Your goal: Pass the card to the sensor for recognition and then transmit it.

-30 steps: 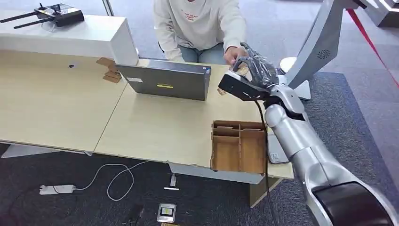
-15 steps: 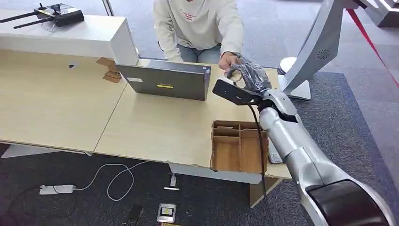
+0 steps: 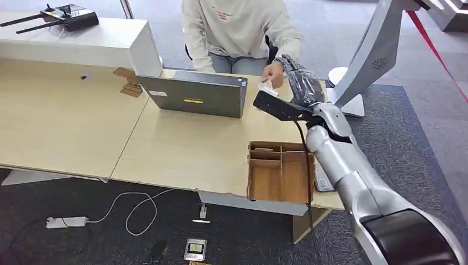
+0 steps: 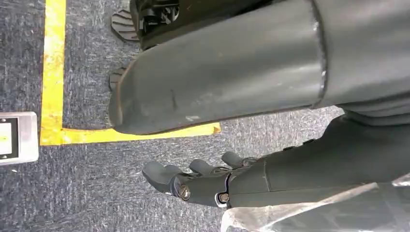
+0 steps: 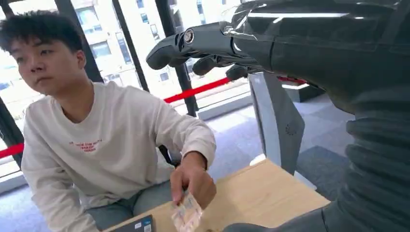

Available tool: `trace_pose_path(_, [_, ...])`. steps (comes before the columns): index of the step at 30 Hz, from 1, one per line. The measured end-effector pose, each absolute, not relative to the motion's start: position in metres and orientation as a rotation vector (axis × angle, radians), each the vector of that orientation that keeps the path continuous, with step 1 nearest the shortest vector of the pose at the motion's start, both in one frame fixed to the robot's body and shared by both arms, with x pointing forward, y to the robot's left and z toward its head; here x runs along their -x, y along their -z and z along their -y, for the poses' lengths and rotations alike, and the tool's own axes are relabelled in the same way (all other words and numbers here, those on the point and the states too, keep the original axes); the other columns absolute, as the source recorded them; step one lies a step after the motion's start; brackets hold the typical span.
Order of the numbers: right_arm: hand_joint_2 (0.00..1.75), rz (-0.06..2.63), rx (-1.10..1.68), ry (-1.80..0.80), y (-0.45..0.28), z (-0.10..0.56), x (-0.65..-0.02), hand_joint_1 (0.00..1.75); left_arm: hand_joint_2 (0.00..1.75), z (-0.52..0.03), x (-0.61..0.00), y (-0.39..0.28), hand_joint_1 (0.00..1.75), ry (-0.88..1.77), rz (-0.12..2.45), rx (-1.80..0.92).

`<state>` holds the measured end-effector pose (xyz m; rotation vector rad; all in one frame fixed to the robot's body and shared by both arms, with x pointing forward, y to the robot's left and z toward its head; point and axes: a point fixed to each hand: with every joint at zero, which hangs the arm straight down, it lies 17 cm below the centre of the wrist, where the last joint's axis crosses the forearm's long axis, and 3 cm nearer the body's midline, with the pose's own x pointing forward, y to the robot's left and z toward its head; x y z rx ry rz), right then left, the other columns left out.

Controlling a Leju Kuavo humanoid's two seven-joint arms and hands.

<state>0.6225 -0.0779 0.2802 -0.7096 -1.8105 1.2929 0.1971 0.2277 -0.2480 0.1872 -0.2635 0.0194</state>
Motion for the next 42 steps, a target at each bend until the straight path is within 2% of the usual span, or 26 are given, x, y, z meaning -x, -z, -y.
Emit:
trace_pose_path(10, [1.75, 1.932, 0.876, -1.139, -0.329, 0.124, -0.635, 0.00, 0.00, -0.229, -0.183, 0.252, 0.00, -0.035, 0.240, -0.192])
trace_pose_path(15, [1.75, 1.934, 0.864, -1.053, -0.341, 0.155, -0.641, 0.00, 0.00, -0.230, -0.173, 0.255, 0.00, -0.101, 0.205, -0.192])
trace_pose_path(24, [1.75, 1.784, 0.625, -0.940, -0.297, 0.204, -0.637, 0.00, 0.00, -0.231, -0.153, 0.257, 0.00, -0.239, 0.147, -0.238])
trace_pose_path(30, [1.75, 1.681, 0.488, -0.952, -0.257, 0.228, -0.621, 0.00, 0.00, -0.215, -0.151, 0.255, 0.00, -0.274, 0.133, -0.239])
trace_pose_path(42, [1.75, 1.605, 0.454, -0.942, -0.225, 0.276, -0.597, 0.00, 0.00, -0.200, -0.156, 0.253, 0.00, -0.262, 0.138, -0.187])
